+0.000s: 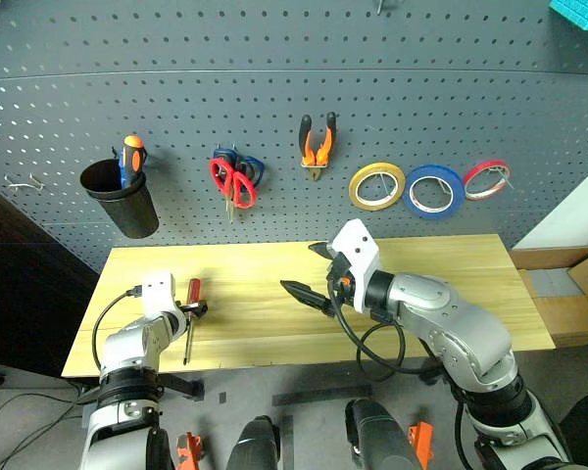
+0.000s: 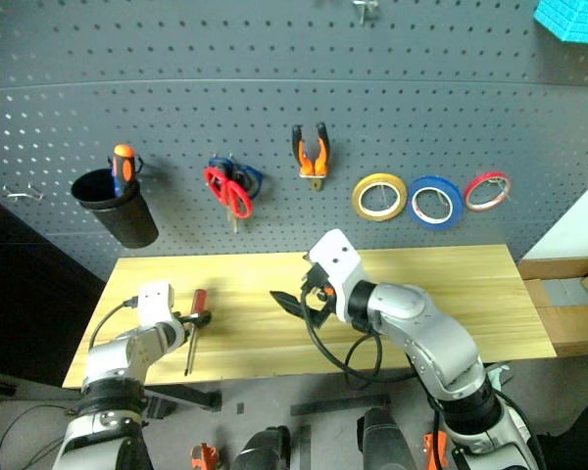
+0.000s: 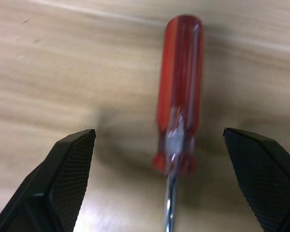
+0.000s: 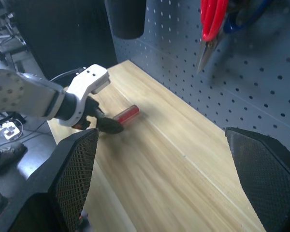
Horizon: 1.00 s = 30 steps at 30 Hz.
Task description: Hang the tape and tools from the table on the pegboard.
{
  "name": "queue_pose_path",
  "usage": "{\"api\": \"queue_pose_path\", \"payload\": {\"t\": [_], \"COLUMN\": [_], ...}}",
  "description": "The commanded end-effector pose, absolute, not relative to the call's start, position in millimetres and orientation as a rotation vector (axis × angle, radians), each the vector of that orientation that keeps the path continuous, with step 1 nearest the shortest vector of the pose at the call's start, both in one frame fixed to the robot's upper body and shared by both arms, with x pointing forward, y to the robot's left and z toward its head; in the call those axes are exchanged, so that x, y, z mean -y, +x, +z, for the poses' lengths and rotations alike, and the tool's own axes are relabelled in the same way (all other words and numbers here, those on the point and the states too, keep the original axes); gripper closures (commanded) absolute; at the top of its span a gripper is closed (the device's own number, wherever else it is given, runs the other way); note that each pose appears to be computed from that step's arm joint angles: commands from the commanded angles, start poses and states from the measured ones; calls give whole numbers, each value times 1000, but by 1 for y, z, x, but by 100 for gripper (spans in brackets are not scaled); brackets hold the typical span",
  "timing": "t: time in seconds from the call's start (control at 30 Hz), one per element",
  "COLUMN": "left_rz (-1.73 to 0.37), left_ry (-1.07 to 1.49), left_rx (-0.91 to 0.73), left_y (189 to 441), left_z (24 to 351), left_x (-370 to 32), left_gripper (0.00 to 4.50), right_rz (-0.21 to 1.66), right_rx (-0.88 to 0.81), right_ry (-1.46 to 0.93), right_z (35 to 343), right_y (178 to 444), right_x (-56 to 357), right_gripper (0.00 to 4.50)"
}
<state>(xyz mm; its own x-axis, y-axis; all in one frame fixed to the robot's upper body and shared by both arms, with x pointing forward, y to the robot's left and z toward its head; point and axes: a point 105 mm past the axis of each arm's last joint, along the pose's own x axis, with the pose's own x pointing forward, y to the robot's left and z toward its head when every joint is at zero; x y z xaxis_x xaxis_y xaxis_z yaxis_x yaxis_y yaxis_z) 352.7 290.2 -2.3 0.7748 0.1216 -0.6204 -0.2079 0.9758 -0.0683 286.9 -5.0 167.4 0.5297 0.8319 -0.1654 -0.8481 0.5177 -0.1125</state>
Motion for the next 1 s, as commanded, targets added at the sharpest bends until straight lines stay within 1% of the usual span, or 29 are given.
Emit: {"api": "queue_pose_path", "payload": {"t": [0.03, 0.2, 0.37, 0.4, 0.47, 0.53, 0.63, 0.73, 0.83, 0.87, 0.9, 0.97, 1.0], "left_rz": [178, 144, 142, 141, 147, 167, 163, 126, 124, 135, 144, 161, 169], "left_ry": [-108, -77, -69, -68, -61, -34, 95, 218, 328, 340, 351, 361, 378], "left_rx": [-663, -669, -676, -676, -665, -614, -464, -319, -117, -33, 39, 131, 200], "left_y": [357, 360, 356, 354, 352, 348, 339, 326, 300, 292, 286, 279, 277], "left_z": [-5, -10, -15, -16, -14, -6, 21, 48, 88, 106, 123, 145, 164], "left_x": [-293, -291, -293, -293, -295, -300, -303, -294, -278, -273, -269, -264, -261], "left_gripper": [54, 195, 342, 354, 354, 354, 354, 354, 354, 354, 354, 354, 354], "right_rz": [1043, 1037, 1037, 1037, 1036, 1038, 1038, 1049, 1078, 1090, 1100, 1121, 1155], "right_rx": [-59, -78, -85, -85, -84, -72, -38, -3, 45, 65, 81, 100, 76], "right_ry": [-195, -201, -203, -202, -204, -204, -205, -210, -219, -221, -221, -217, -191], "right_z": [177, 175, 176, 176, 176, 178, 184, 189, 195, 198, 201, 204, 205], "right_y": [277, 276, 277, 277, 278, 278, 278, 277, 273, 272, 272, 271, 270], "right_x": [0, 3, 4, 4, 4, 4, 6, 7, 9, 9, 10, 11, 11], "right_gripper": [0, 0, 0, 0, 0, 0, 0, 0, 0, 0, 0, 0, 0]}}
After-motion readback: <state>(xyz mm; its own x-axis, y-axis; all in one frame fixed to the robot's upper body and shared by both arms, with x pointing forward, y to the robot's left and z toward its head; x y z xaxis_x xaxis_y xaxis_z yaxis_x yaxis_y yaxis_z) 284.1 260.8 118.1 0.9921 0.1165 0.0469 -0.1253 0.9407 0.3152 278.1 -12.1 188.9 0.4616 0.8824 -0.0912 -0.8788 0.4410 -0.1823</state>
